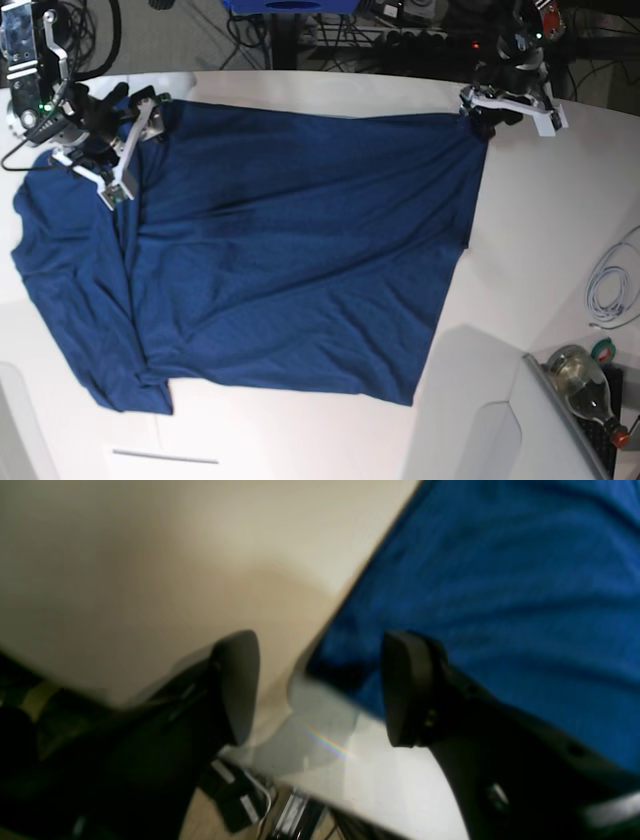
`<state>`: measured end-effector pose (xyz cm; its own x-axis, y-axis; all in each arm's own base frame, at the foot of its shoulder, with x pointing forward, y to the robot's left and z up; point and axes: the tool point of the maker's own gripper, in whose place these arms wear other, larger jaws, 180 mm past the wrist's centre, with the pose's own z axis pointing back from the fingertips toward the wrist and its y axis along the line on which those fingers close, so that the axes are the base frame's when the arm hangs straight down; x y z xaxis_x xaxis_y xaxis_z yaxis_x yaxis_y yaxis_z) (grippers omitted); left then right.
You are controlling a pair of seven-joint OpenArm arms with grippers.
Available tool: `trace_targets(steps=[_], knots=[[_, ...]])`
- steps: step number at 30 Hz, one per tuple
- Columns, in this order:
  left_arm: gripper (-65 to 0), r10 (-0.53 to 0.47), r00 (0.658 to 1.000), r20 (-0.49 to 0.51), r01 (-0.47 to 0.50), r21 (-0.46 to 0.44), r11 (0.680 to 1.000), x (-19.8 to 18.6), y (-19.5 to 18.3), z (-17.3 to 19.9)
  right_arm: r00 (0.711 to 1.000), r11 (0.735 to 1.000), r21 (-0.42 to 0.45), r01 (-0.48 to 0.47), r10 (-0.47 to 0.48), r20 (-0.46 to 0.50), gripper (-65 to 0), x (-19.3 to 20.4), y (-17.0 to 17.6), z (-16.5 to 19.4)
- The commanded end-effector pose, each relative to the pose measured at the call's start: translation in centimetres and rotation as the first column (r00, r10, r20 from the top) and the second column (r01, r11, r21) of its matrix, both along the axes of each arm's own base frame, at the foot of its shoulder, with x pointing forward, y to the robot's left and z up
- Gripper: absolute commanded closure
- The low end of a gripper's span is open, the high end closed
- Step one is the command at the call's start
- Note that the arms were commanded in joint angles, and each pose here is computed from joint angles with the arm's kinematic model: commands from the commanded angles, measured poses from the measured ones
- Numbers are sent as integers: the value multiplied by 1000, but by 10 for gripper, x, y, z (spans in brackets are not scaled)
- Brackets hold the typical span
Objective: Layout the t-shirt on the table in an organized manner, then fold the t-shirt properly
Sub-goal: 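Hold both shirt corners and pull them apart to stretch the shirt, then lift both held corners and drag the shirt away from the hem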
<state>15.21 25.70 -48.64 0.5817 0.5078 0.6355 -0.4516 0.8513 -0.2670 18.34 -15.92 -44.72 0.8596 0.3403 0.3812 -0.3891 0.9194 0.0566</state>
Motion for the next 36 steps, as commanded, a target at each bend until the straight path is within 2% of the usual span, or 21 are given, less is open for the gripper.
trace_targets(steps=[1,8,11,13,14,15,16,17,19,20,23,26,30,36], knots=[[-377,-13,999,-44,12,-12,1000,-6,-4,-6,1000,1000,-1,5,-5,28,-426,6,-3,6],[-377,-41,999,16,41,-54,998,16,-22,-1,999,1000,-4,17,-17,35,-426,8,-7,7],[-367,-27,1000,-4,26,-88,996,19,-28,-15,991,993,6,118,-119,68,-426,16,-24,13],[-364,-23,1000,-17,21,-104,994,20,-30,-22,959,965,15,263,-263,108,-431,22,-55,22],[-359,-23,1000,-19,21,-106,994,21,-31,-23,934,942,22,336,-336,123,-432,21,-70,25],[-334,-23,1000,-20,21,-106,994,21,-31,-24,909,918,27,395,-395,136,-434,19,-84,28],[-283,-24,1000,-19,22,-108,994,21,-32,-24,892,903,26,429,-427,149,-434,17,-97,31],[-209,-25,999,-20,23,-107,994,21,-32,-24,887,899,18,438,-435,156,-434,13,-108,34],[-51,-25,999,-23,22,-107,994,19,-32,-24,901,910,14,414,-412,136,-434,6,-113,29],[0,-26,999,-23,23,-104,994,19,-31,-24,906,912,13,409,-408,110,-434,0,-115,22],[0,-33,999,-14,31,-87,996,20,-26,-19,903,903,21,428,-429,11,-434,-16,-123,-2],[0,-37,999,-12,36,-79,996,21,-24,-17,903,902,62,427,-424,-66,-434,-29,-115,-22],[0,-41,999,-7,41,-69,997,19,-22,-13,916,914,85,397,-389,-95,-434,-37,-108,-30],[0,-57,998,29,58,-32,998,22,-18,5,913,914,76,397,-385,-134,-434,-44,-101,-31]])
